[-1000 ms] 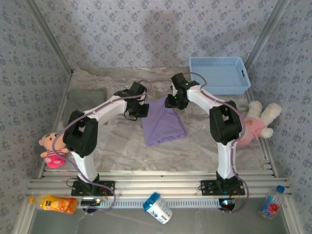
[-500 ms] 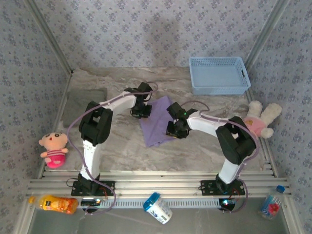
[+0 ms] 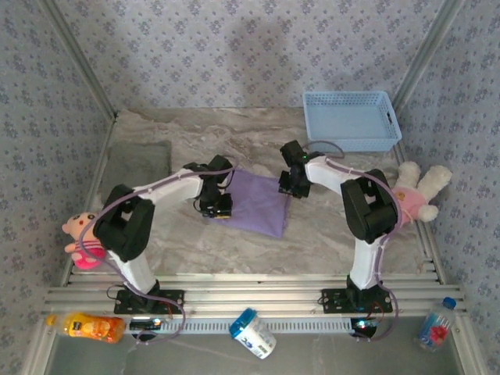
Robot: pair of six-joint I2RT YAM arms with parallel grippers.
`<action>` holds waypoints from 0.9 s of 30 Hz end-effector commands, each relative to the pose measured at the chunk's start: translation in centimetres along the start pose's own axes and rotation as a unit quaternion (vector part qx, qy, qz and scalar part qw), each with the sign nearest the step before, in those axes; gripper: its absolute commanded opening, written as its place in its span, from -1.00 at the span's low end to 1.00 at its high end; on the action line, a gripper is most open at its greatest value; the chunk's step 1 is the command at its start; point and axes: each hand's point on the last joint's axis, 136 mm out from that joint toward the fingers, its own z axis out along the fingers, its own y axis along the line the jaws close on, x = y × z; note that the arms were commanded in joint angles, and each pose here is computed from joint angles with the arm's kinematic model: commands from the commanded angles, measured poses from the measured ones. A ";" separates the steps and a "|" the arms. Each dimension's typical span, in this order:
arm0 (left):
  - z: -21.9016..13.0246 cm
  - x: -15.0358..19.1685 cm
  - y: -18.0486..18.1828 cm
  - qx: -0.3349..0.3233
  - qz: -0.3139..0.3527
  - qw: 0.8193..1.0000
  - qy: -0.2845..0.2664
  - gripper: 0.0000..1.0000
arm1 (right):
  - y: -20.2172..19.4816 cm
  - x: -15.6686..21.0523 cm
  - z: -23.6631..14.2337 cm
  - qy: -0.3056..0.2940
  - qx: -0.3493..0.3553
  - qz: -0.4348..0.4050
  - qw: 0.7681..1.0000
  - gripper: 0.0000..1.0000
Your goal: Fold and stack the mixed laundry pile
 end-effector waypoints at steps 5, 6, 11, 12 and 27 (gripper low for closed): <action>-5.4 -4.9 3.5 0.001 -0.029 0.995 -0.094 0.30 | 1.2 0.1 -4.5 -0.034 -0.013 -0.058 0.998 0.23; -5.1 -5.6 4.1 0.002 -0.026 0.995 -0.097 0.32 | 0.9 0.8 -4.6 -0.035 -0.014 -0.053 0.998 0.31; -3.4 -7.8 3.6 0.039 0.024 0.993 -0.105 0.37 | 0.2 3.7 -3.9 -0.032 -0.021 -0.030 0.999 0.50; -3.1 -8.2 3.4 0.043 0.030 0.993 -0.109 0.38 | 0.1 4.0 -3.6 -0.032 -0.021 -0.026 0.999 0.51; 2.3 -9.5 2.1 0.066 0.074 0.992 -0.076 0.42 | 0.5 5.5 1.3 -0.014 -0.001 0.006 1.000 0.30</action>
